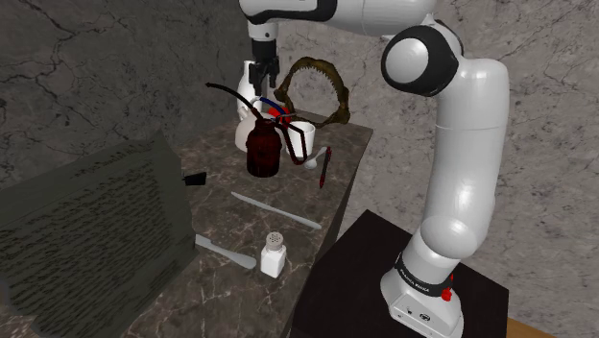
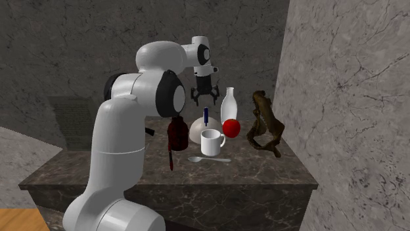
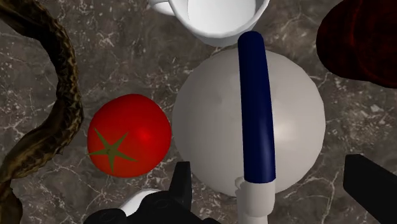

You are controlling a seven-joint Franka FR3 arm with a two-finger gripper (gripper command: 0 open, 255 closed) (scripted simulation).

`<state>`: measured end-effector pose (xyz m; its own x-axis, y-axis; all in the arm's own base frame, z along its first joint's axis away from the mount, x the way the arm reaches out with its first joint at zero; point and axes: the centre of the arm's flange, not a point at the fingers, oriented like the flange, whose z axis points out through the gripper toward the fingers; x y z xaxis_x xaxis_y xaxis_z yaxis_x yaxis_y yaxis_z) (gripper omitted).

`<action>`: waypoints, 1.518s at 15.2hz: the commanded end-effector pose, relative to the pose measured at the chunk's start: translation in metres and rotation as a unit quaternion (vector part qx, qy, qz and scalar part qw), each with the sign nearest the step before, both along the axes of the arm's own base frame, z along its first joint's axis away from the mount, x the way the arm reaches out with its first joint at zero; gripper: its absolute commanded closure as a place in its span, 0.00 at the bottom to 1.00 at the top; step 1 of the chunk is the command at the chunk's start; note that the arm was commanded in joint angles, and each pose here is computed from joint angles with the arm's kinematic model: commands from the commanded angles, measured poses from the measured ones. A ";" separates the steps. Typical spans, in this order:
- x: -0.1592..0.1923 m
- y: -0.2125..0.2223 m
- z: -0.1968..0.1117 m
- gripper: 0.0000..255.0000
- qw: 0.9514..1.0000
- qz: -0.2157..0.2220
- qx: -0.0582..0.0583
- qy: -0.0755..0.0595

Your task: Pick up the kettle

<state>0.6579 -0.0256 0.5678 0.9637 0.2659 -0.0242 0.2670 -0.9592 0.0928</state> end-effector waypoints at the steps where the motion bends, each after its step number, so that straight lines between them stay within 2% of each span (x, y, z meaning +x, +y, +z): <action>1: 0.002 0.000 -0.010 0.00 1.000 0.000 0.000 -0.001; 5: 0.002 0.000 -0.034 0.00 1.000 0.000 0.000 -0.001; 7: 0.002 0.000 -0.034 0.00 1.000 0.000 0.000 -0.001; 8: 0.002 0.000 -0.035 1.00 1.000 0.000 0.000 -0.001; 17: 0.002 0.000 -0.034 1.00 1.000 0.000 0.000 -0.001; 23: 0.002 0.000 -0.002 1.00 1.000 0.000 0.000 -0.001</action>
<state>0.6615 -0.0254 0.5584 0.9634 0.2668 -0.0245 0.2679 -0.9590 0.0923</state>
